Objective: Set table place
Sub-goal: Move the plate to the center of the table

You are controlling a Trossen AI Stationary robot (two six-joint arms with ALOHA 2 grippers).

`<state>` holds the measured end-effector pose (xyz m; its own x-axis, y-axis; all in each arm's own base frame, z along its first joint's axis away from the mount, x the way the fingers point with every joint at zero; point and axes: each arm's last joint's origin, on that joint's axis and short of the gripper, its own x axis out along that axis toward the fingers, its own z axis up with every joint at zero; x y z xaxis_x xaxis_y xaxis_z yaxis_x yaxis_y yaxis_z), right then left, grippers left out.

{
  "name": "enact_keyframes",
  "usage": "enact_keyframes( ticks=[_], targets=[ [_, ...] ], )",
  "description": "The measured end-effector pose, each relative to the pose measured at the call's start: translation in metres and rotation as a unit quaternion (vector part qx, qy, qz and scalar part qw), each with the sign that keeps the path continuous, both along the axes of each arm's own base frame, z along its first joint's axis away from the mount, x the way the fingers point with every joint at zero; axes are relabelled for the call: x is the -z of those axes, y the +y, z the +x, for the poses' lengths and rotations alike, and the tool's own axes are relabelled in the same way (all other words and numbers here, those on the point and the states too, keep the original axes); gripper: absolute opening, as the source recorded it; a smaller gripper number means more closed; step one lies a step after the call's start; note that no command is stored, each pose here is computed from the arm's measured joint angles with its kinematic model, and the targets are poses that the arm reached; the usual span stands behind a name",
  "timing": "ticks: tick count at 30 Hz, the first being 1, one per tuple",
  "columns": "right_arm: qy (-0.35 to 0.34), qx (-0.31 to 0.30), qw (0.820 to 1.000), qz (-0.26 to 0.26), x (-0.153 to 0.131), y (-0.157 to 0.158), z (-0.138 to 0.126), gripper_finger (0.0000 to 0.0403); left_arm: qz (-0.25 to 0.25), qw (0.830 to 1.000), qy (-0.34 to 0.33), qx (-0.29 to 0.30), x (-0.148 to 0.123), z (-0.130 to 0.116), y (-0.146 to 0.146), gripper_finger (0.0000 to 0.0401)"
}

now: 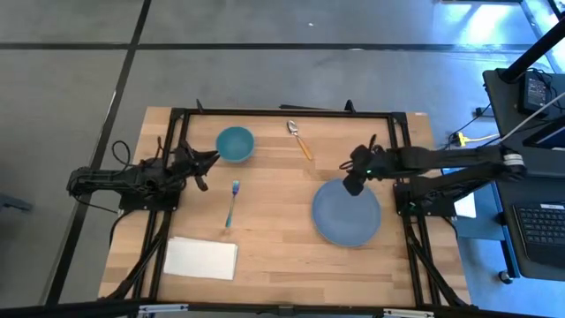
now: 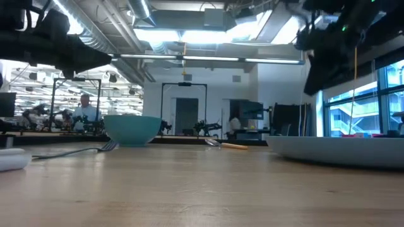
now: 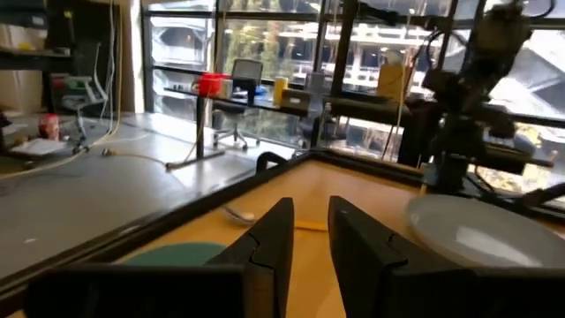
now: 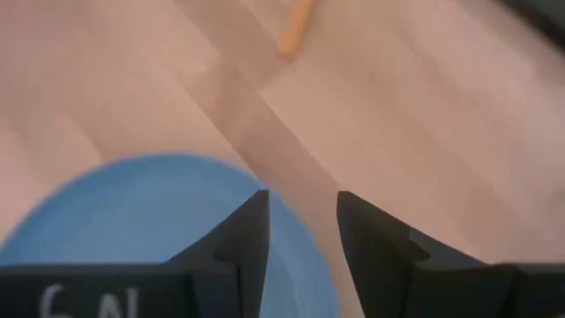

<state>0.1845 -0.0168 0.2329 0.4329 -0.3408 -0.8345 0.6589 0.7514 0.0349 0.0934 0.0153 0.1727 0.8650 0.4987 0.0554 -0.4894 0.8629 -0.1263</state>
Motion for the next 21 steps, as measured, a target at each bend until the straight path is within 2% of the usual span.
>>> enact_keyframes(
  ticks=[2,7,12,15,21],
  targets=[
    [0.031,0.006,0.999,0.008,0.009,0.000,0.005,0.0138,0.011,1.000,0.009,0.014,0.001,0.001,-0.001,0.0069],
    [0.082,-0.027,0.996,-0.003,0.024,0.000,0.015,0.0138,0.018,0.999,0.013,0.028,0.001,0.001,-0.001,0.0069],
    [0.087,-0.029,0.996,-0.004,0.032,-0.001,0.024,0.0138,0.017,0.996,0.019,0.081,0.002,0.003,-0.004,0.0086],
    [0.080,-0.031,0.996,-0.006,0.034,-0.001,0.028,0.0138,0.015,0.996,0.027,0.082,0.003,0.004,-0.004,0.0107],
    [0.067,0.003,0.998,0.011,0.036,-0.001,0.031,0.0138,0.008,0.996,0.030,0.078,0.004,0.005,-0.004,0.0134]
  ],
)
